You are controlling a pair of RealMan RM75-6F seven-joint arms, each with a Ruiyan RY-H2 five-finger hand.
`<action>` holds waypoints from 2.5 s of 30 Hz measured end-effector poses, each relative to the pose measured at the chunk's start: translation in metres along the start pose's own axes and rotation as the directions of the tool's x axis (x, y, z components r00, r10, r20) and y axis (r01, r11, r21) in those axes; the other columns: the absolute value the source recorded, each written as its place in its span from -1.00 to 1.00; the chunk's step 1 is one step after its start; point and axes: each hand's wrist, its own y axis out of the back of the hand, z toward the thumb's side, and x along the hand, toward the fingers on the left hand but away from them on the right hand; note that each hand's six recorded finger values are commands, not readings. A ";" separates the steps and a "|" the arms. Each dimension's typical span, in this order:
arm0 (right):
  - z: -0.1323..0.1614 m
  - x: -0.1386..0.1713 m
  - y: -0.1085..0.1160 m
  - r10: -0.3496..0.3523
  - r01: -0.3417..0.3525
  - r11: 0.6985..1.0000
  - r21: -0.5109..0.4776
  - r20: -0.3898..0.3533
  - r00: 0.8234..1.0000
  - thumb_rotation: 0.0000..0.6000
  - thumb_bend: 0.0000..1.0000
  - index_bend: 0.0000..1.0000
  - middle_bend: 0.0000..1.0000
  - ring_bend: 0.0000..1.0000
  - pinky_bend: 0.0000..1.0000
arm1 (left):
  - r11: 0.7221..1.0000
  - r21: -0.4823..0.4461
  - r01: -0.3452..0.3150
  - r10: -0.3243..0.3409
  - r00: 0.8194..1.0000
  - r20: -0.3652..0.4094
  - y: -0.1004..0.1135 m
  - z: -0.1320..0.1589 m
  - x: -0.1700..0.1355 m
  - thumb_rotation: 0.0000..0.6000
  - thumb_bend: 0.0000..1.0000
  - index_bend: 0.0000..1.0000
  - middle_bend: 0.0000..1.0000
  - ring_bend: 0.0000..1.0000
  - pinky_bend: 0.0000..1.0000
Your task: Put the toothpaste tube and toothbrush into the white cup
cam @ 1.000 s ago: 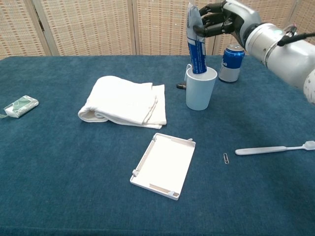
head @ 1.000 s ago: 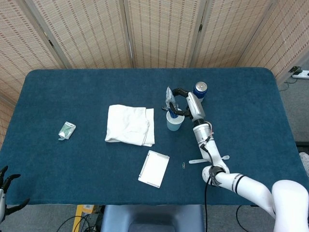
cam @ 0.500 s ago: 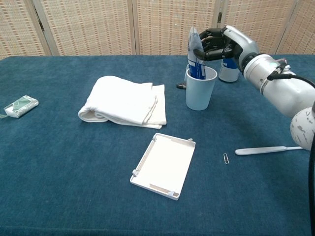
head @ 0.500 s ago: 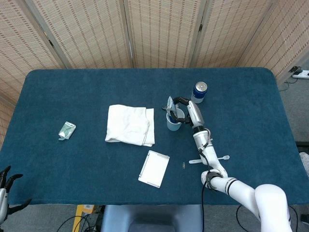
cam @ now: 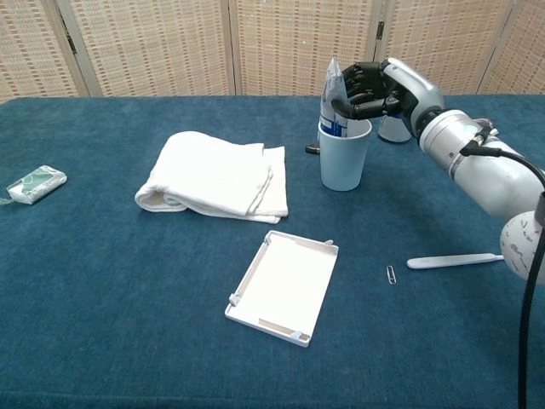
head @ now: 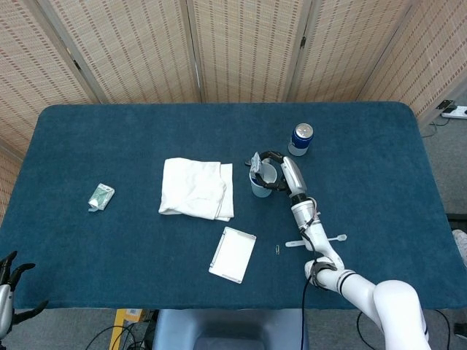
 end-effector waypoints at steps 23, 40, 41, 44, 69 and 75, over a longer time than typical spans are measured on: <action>0.017 0.019 0.047 -0.055 0.070 0.992 0.104 -0.142 0.988 1.00 -0.56 -1.00 -0.88 -0.93 -0.87 | 1.000 0.007 -0.005 0.005 1.000 0.024 0.002 0.008 0.003 1.00 -0.73 -0.43 -0.89 -0.95 -0.71; 0.041 0.125 0.103 -0.049 0.148 0.915 0.375 -0.261 0.964 1.00 -0.38 -0.16 -0.03 -0.30 -0.15 | 1.000 0.011 0.002 -0.003 0.999 0.048 0.000 0.017 0.009 1.00 -0.73 -0.43 -0.89 -0.95 -0.71; 0.038 0.134 0.105 -0.027 0.132 0.897 0.421 -0.248 0.968 1.00 -0.35 -0.12 0.00 -0.27 -0.11 | 1.000 0.011 0.004 -0.005 0.999 0.050 -0.001 0.018 0.009 1.00 -0.73 -0.43 -0.89 -0.95 -0.71; 0.029 0.153 0.105 0.034 0.078 0.847 0.526 -0.200 0.979 1.00 -0.34 -0.02 0.04 -0.25 -0.09 | 1.000 0.009 0.002 -0.003 0.998 0.057 0.000 0.021 0.010 1.00 -0.73 -0.43 -0.89 -0.95 -0.71; -0.041 0.186 0.032 0.392 -0.347 0.460 0.818 0.164 0.905 1.00 -0.21 -0.08 -0.40 -0.73 -0.61 | 1.000 0.002 0.004 -0.005 0.999 0.051 0.002 0.019 0.001 1.00 -0.73 -0.43 -0.89 -0.95 -0.71; -0.042 0.186 0.027 0.399 -0.348 0.442 0.827 0.166 0.902 1.00 -0.45 -0.20 -0.49 -0.83 -0.74 | 1.000 0.002 0.005 -0.006 0.999 0.054 0.002 0.019 0.002 1.00 -0.73 -0.43 -0.89 -0.95 -0.71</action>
